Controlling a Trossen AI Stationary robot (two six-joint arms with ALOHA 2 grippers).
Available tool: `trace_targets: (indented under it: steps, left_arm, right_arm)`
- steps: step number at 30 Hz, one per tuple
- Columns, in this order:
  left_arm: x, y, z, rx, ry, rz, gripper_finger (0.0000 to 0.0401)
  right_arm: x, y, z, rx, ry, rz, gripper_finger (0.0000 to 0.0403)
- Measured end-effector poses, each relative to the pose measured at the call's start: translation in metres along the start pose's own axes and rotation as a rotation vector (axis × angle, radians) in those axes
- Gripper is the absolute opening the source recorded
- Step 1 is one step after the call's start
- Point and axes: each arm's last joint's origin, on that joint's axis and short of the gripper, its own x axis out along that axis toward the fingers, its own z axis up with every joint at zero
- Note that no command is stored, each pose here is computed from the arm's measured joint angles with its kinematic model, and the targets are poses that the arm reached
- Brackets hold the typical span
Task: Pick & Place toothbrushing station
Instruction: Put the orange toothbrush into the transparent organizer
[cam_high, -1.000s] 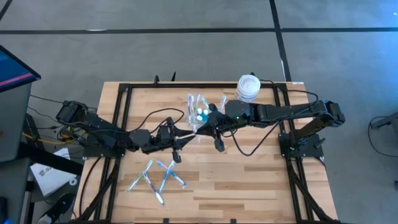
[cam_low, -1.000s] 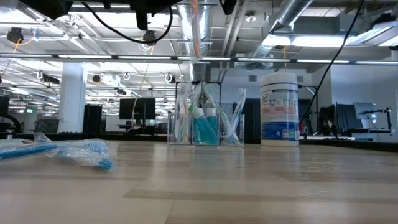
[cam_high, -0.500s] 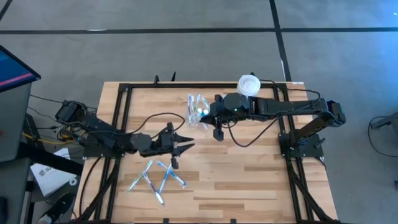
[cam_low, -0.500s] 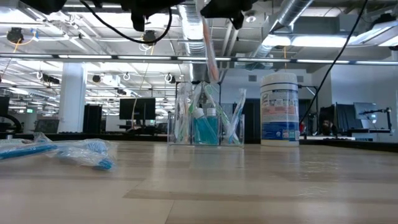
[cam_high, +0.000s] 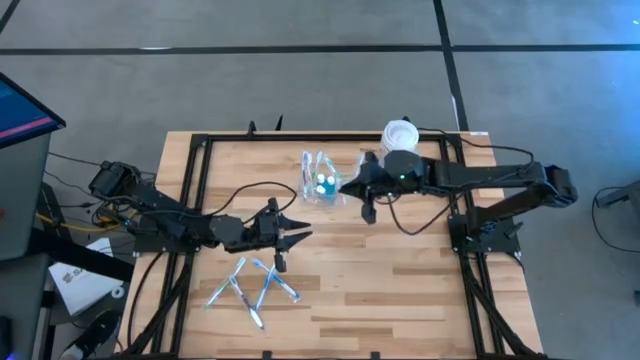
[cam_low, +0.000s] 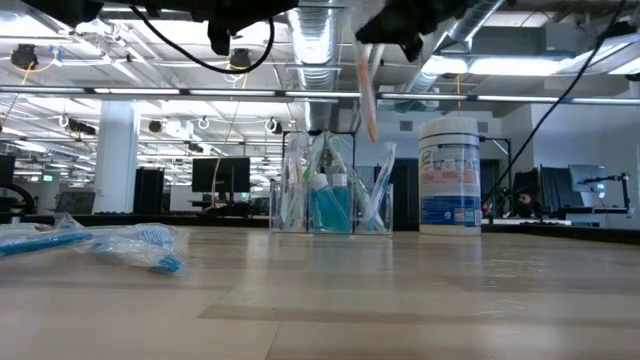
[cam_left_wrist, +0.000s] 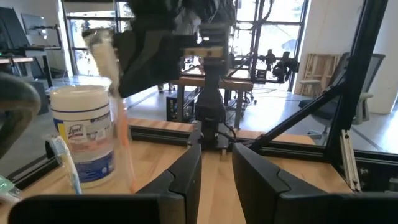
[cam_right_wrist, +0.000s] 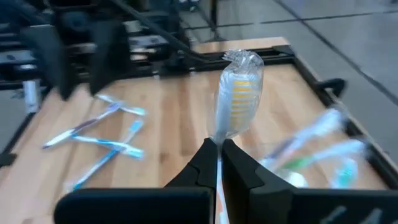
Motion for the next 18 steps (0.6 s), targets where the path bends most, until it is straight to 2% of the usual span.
trace_targets:
  steps: [5,12,18]
  left_arm:
    - [0.000,0.001,0.000,-0.001,-0.002,0.002,0.0086]
    - [0.000,0.001,0.001,-0.003,-0.006,0.002,0.0086]
    - [0.000,0.001,0.001,-0.004,-0.006,0.002,0.0086]
  right_arm:
    - [-0.010,-0.019,-0.018,0.034,-0.045,-0.064,0.0000]
    - [-0.006,-0.043,-0.047,0.091,-0.116,-0.126,0.0000]
    - [-0.004,-0.056,-0.052,0.108,-0.121,-0.158,0.0000]
